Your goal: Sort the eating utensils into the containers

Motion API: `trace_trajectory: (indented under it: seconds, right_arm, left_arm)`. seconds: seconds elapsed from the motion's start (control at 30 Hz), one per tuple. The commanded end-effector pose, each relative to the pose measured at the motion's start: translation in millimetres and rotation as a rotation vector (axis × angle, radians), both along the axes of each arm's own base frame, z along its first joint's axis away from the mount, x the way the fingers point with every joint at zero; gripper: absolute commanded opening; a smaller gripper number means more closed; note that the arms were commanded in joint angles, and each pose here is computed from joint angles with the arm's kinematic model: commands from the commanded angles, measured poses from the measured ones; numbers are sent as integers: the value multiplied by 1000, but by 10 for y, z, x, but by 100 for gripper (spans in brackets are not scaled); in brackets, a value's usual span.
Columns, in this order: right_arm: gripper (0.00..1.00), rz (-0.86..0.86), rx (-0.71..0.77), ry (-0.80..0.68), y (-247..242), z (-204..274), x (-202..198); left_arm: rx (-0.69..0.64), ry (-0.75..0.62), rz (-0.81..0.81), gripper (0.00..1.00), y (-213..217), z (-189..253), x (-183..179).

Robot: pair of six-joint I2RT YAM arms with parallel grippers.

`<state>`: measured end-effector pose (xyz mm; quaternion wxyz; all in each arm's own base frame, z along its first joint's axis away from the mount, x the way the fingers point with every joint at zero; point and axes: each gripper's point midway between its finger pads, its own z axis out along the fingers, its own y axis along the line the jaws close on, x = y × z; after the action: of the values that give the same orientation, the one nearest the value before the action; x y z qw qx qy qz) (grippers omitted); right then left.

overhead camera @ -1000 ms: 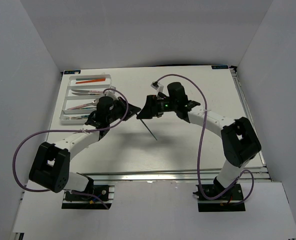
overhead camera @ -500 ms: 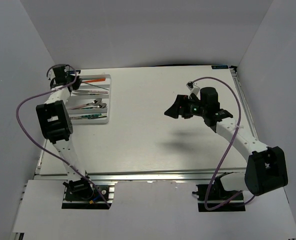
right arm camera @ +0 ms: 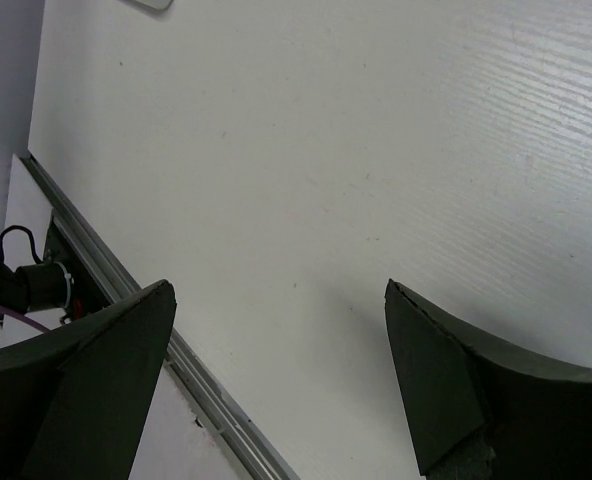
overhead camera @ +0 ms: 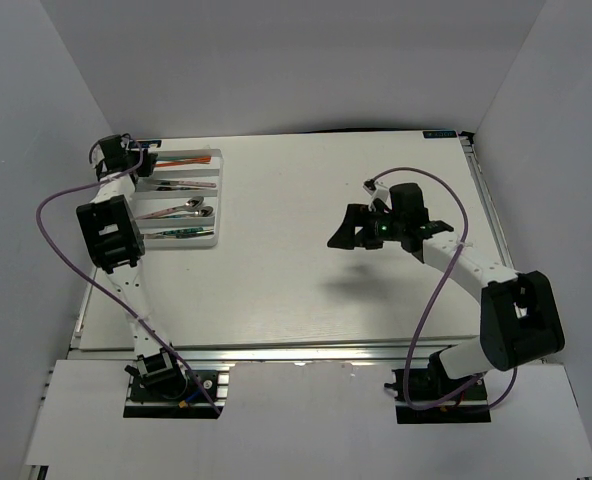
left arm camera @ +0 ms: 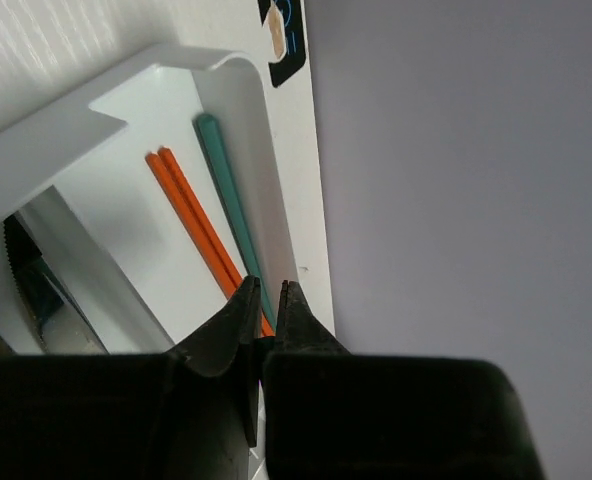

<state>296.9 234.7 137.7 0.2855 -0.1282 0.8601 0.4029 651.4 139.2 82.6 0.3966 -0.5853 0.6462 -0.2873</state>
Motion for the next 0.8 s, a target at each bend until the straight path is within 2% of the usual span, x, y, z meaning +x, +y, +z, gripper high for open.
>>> trace_trajectory:
  seconds: [0.0, 0.3, 0.33, 0.47, 0.53, 0.57, 0.73, 0.77]
  right_arm:
    - [89, 29, 19, -42, 43, 102, 77]
    - [89, 27, 33, -60, 69, 219, 126]
    - [89, 26, 30, -56, 68, 218, 118]
    - [89, 27, 29, -70, 69, 286, 140]
    - [89, 28, 24, -81, 64, 314, 151]
    - [89, 16, 14, -87, 46, 318, 179]
    - [89, 17, 3, -109, 36, 406, 195]
    - [89, 15, 3, -115, 34, 425, 201]
  left_arm:
    - [-53, -161, -27, 0, -49, 499, 54]
    - [9, -186, 27, 5, 151, 607, 248]
    - [5, -152, 30, 10, 151, 481, 248]
    - [21, -134, 22, 32, 159, 423, 247]
    - [14, -138, 13, 39, 134, 403, 237]
    - [10, -140, 5, 45, 118, 412, 235]
    - [21, -137, -10, 62, 85, 503, 198]
    - [22, -131, -10, 62, 93, 486, 188]
